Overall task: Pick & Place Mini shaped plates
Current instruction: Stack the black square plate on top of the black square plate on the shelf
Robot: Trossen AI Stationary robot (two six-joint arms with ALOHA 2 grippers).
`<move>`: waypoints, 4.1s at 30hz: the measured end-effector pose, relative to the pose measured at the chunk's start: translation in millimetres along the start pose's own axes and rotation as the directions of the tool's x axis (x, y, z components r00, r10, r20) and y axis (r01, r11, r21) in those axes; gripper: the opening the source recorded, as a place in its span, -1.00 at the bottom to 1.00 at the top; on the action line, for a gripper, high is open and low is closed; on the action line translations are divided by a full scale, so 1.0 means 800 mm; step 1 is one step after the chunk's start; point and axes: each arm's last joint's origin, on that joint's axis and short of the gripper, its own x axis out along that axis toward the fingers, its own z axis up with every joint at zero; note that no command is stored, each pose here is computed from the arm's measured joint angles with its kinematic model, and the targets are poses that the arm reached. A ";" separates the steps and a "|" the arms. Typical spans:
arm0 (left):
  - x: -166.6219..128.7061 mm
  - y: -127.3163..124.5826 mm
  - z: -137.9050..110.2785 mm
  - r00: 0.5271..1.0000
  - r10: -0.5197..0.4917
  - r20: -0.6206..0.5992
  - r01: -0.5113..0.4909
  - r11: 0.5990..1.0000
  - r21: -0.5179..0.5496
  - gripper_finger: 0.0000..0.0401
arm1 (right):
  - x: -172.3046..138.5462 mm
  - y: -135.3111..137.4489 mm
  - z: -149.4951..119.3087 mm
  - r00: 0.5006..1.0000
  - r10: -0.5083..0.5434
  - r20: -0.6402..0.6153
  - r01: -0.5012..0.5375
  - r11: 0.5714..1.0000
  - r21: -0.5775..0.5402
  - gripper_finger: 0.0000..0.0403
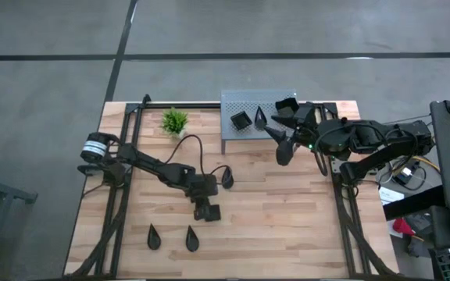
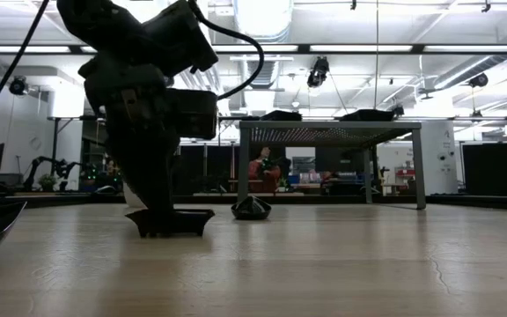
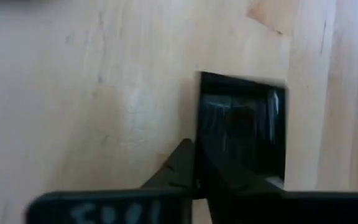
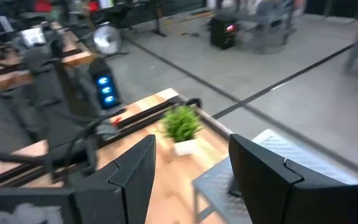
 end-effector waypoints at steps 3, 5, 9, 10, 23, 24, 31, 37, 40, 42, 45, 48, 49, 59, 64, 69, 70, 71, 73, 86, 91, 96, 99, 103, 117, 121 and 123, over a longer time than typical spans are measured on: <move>-0.001 -0.001 0.002 1.000 -0.011 0.004 0.011 1.000 -0.004 -0.97 | 0.000 0.001 -0.002 0.999 0.032 -0.024 -0.032 0.999 0.007 0.00; -0.001 -0.001 0.002 1.000 -0.012 0.006 0.012 1.000 -0.007 -0.98 | 0.000 0.002 -0.004 0.999 0.035 -0.031 -0.035 0.999 0.002 0.00; -0.003 0.000 0.003 1.000 -0.021 0.004 0.021 0.999 -0.046 -0.99 | -0.001 0.003 -0.008 0.997 0.046 -0.058 -0.046 0.999 -0.015 0.00; -0.003 0.000 0.003 1.000 -0.021 0.004 0.021 0.998 -0.052 -0.99 | -0.001 0.003 -0.008 0.996 0.056 -0.064 -0.057 0.998 -0.016 0.00; -0.033 0.009 0.026 0.995 -0.021 0.095 0.039 0.981 -0.190 -1.00 | -0.004 -0.001 -0.027 0.971 0.085 -0.224 -0.087 0.996 -0.001 0.00; -0.036 0.011 0.029 0.994 -0.020 0.107 0.042 0.978 -0.207 -1.00 | -0.004 -0.001 -0.028 0.968 0.086 -0.236 -0.088 0.996 -0.001 0.00; -0.075 0.016 0.054 0.973 -0.030 0.228 0.095 0.955 -0.281 -1.00 | -0.006 0.000 -0.032 0.953 0.119 -0.279 -0.121 0.993 0.008 0.00; -0.108 0.034 0.079 0.942 0.025 0.336 0.162 0.840 -0.517 -1.00 | -0.006 0.000 -0.033 0.952 0.118 -0.284 -0.119 0.993 0.012 0.00; -0.126 0.041 0.093 0.913 0.040 0.405 0.207 0.811 -0.548 -1.00 | -0.006 -0.001 -0.034 0.949 0.118 -0.292 -0.116 0.993 0.024 0.00; -0.137 0.043 0.103 0.885 0.036 0.463 0.250 0.803 -0.540 -1.00 | -0.007 -0.002 -0.036 0.944 0.108 -0.313 -0.108 0.994 0.020 0.00; -0.151 0.048 0.114 0.844 0.036 0.536 0.314 0.777 -0.546 -1.00 | -0.008 -0.006 -0.042 0.932 0.085 -0.353 -0.087 0.996 0.011 0.00; -0.166 0.053 0.126 0.793 0.031 0.608 0.397 0.731 -0.555 -1.00 | -0.010 -0.009 -0.047 0.918 0.057 -0.391 -0.065 0.998 -0.007 0.00; -0.171 0.055 0.130 0.776 0.030 0.631 0.424 0.715 -0.555 -1.00 | -0.011 -0.011 -0.048 0.914 0.048 -0.403 -0.059 0.998 -0.015 0.00; -0.205 0.078 0.151 0.603 0.225 0.765 0.548 0.580 -0.602 -1.00 | -0.012 -0.014 -0.052 0.902 0.023 -0.431 -0.045 0.998 -0.041 0.00; -0.216 0.083 0.157 0.507 0.379 0.774 0.592 0.500 -0.632 -1.00 | -0.012 -0.014 -0.052 0.903 0.020 -0.429 -0.043 0.998 -0.042 0.00; -0.226 0.079 0.160 0.510 0.487 0.709 0.576 0.420 -0.702 -1.00 | -0.011 -0.014 -0.053 0.903 0.017 -0.430 -0.059 0.995 -0.084 0.00; -0.227 0.079 0.161 0.526 0.503 0.686 0.562 0.399 -0.724 -1.00 | -0.011 -0.014 -0.053 0.903 0.016 -0.429 -0.061 0.994 -0.091 0.00; -0.228 0.078 0.162 0.537 0.520 0.664 0.550 0.381 -0.743 -1.00 | -0.011 -0.014 -0.053 0.904 0.014 -0.428 -0.060 0.994 -0.095 0.00; -0.231 0.077 0.166 0.546 0.554 0.629 0.533 0.349 -0.771 -1.00 | -0.011 -0.014 -0.053 0.904 0.013 -0.427 -0.061 0.993 -0.099 0.00; -0.205 0.077 0.196 0.575 0.575 0.582 0.568 0.232 -0.790 -1.00 | -0.011 -0.014 -0.055 0.902 0.005 -0.432 -0.092 0.979 -0.181 0.00; -0.205 0.075 0.195 0.535 0.617 0.577 0.589 0.217 -0.779 -1.00 | -0.013 -0.019 -0.060 0.885 -0.026 -0.465 -0.090 0.970 -0.226 0.00; -0.204 0.075 0.195 0.535 0.619 0.575 0.596 0.207 -0.776 -1.00 | -0.012 -0.020 -0.064 0.883 -0.059 -0.466 -0.072 0.964 -0.257 0.00; -0.200 0.076 0.194 0.543 0.619 0.568 0.593 0.196 -0.781 -1.00 | -0.012 -0.021 -0.066 0.881 -0.064 -0.469 -0.073 0.961 -0.268 0.00; -0.200 0.075 0.194 0.530 0.631 0.567 0.601 0.193 -0.776 -1.00 | -0.012 -0.021 -0.067 0.878 -0.068 -0.473 -0.073 0.959 -0.274 0.00; -0.193 0.075 0.194 0.547 0.619 0.563 0.602 0.177 -0.779 -1.00 | -0.009 -0.022 -0.073 0.872 -0.078 -0.483 -0.092 0.943 -0.320 0.00; -0.190 0.075 0.197 0.560 0.598 0.574 0.614 0.166 -0.772 -0.97 | -0.009 -0.022 -0.075 0.870 -0.082 -0.487 -0.093 0.941 -0.326 0.00; -0.185 0.077 0.197 0.565 0.598 0.568 0.608 0.163 -0.777 -0.94 | -0.008 -0.022 -0.076 0.869 -0.083 -0.488 -0.094 0.940 -0.327 0.00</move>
